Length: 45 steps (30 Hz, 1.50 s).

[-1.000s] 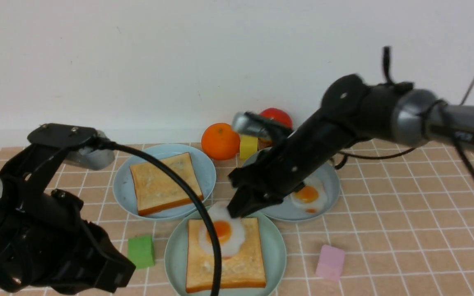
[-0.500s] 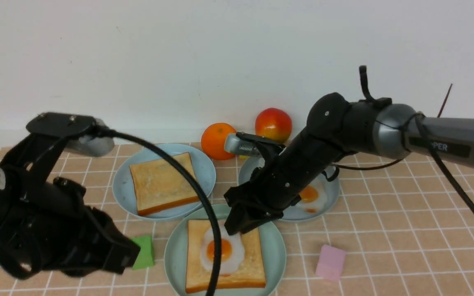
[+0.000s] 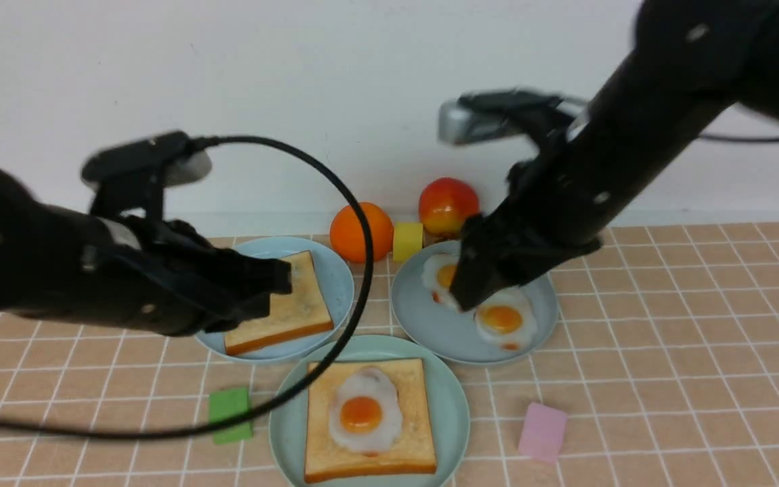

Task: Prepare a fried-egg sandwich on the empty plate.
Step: Use the left arm to grab a slice of bread, then use the left arm to place a slice of bread on the fried egg in the middle

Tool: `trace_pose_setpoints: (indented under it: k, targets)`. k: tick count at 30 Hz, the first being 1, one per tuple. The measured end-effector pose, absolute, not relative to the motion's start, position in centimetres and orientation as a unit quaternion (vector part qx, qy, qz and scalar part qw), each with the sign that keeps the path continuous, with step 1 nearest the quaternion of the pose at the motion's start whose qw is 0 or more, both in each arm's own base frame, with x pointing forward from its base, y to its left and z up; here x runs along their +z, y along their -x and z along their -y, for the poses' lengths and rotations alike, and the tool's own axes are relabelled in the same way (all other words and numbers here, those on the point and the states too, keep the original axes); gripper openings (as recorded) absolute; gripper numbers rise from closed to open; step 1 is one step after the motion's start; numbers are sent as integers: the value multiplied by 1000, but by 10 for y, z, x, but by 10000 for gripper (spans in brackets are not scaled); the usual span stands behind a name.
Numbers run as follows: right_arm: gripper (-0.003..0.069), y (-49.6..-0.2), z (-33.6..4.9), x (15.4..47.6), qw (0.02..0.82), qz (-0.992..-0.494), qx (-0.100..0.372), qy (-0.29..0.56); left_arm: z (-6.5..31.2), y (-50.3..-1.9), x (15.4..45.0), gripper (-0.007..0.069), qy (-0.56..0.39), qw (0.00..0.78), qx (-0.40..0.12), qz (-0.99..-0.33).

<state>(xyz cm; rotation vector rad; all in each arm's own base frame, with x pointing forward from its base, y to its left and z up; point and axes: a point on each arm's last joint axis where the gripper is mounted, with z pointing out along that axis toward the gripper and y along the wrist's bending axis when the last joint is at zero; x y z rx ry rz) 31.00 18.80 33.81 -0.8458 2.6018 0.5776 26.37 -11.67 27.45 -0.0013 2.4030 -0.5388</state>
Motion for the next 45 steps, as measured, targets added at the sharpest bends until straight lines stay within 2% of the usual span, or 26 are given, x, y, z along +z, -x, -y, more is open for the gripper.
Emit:
trace_pose_setpoints:
  k: [1,2,5,7,8,9,13,17,19,22,26,29,31,32,36,38,40,41,45]
  targets:
    - [547,-297,-181,357,189,-912,205,300,120,-276,263,91,28,314,-202,-927]
    - [541,-295,-180,360,190,-912,205,301,120,-278,262,94,28,312,-201,-928]
    - [472,-261,-164,401,230,-898,214,309,116,-316,247,170,97,277,-189,-937]
    - [429,-245,-156,414,248,-892,217,311,108,-335,242,227,123,262,-179,-940]
    - [424,-241,-154,417,252,-890,217,312,107,-338,242,227,126,263,-178,-940]
    - [385,-228,-148,422,261,-887,218,312,99,-353,237,273,142,253,-169,-942]
    - [258,-194,-131,418,277,-883,222,307,83,-381,221,342,167,237,-154,-945]
    - [47,-155,-113,399,304,-873,231,302,78,-402,190,361,167,215,-137,-952]
    - [-2,-141,-106,395,320,-867,235,303,79,-408,175,362,165,206,-132,-955]
    - [-13,-122,-97,386,330,-861,240,304,80,-414,157,362,167,199,-128,-957]
    - [-13,-106,-90,383,343,-854,247,303,80,-418,153,346,167,203,-129,-956]
    - [-13,-101,-88,384,351,-850,254,302,81,-418,152,310,167,201,-129,-956]
    - [-13,-99,-88,387,361,-845,258,299,81,-418,151,269,167,199,-129,-957]
    - [-13,-99,-88,388,367,-841,263,297,81,-418,152,223,167,196,-129,-957]
    - [-13,-98,-90,389,366,-839,274,294,81,-416,156,167,164,193,-128,-959]
    - [-10,-98,-90,390,367,-838,278,293,80,-413,162,118,159,191,-125,-961]
    - [-9,-98,-91,390,366,-837,283,292,79,-408,173,37,150,190,-122,-963]
    - [-9,-97,-91,390,366,-837,283,292,79,-408,175,32,149,191,-122,-962]
    - [-8,-98,-91,390,367,-836,285,290,77,-392,233,13,124,245,-137,-952]
